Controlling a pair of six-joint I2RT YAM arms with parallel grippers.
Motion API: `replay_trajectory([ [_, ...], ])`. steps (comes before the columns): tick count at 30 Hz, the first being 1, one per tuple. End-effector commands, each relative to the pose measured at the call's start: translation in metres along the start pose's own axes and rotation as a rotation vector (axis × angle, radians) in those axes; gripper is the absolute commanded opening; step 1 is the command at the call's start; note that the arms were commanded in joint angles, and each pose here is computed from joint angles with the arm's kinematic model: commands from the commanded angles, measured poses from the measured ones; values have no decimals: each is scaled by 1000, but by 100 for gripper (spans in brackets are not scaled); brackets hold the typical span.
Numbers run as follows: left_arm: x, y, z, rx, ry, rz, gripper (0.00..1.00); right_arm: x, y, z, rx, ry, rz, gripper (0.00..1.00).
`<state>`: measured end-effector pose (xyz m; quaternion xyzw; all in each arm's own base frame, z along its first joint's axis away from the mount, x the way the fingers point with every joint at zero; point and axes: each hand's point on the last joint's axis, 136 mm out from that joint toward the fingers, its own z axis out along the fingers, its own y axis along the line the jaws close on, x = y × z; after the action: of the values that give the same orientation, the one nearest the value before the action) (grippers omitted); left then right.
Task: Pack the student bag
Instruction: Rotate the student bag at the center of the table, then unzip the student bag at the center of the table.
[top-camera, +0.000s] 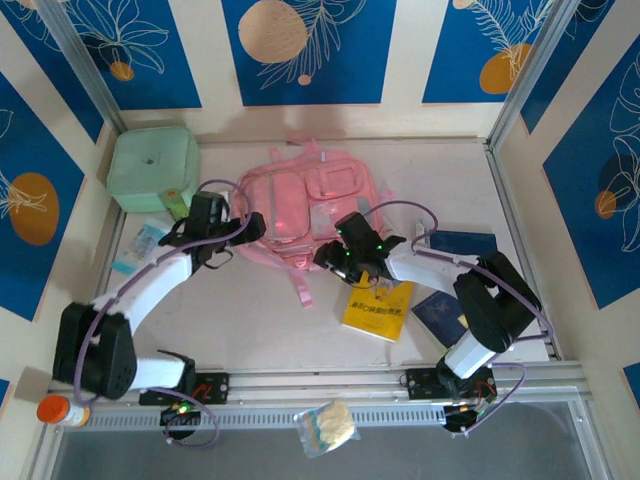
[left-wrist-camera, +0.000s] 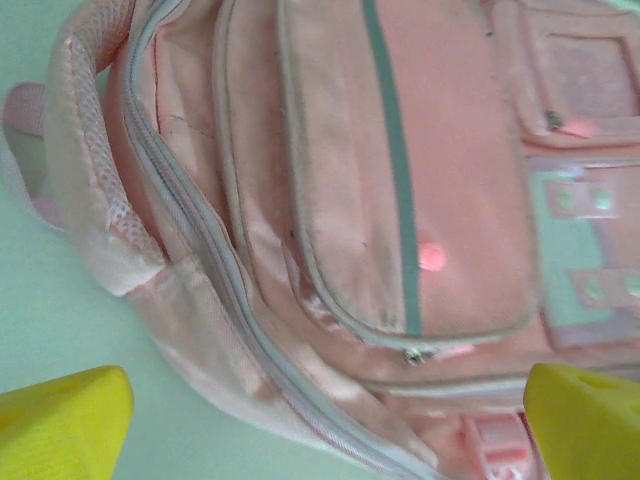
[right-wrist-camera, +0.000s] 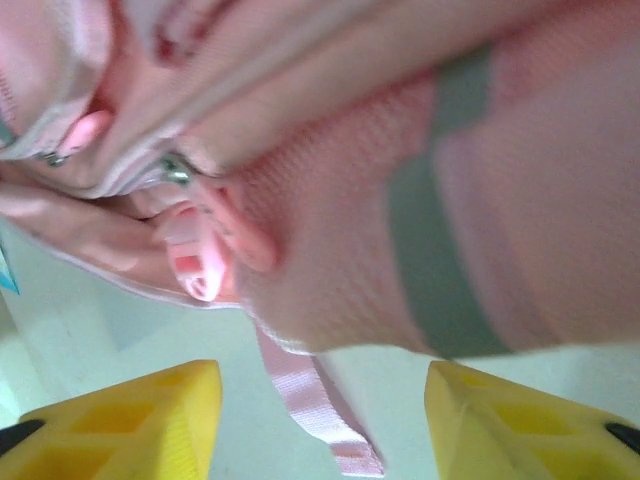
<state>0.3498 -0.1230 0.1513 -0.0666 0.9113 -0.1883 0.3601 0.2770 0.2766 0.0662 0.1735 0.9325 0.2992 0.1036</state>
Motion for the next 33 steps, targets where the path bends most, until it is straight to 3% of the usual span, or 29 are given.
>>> replay_trajectory([
  [1,37,-4,-12,58,88,-54,99,2,-2,-3,-11,-5,87,62],
  [5,59,-19,-20,126,112,-76,96,-4,3,6,-39,-11,117,67],
  [10,84,-40,-24,172,146,-9,94,-18,9,17,-24,-41,121,65],
  [15,107,-58,-18,214,189,95,93,-28,-3,31,21,-47,186,49],
  [22,124,-81,-1,304,189,259,87,-31,8,31,-19,-41,177,9],
  [26,129,-92,7,322,197,367,84,-31,31,15,-71,-26,132,0],
  [33,127,-105,8,372,134,449,72,-27,60,-14,-160,-5,104,0],
])
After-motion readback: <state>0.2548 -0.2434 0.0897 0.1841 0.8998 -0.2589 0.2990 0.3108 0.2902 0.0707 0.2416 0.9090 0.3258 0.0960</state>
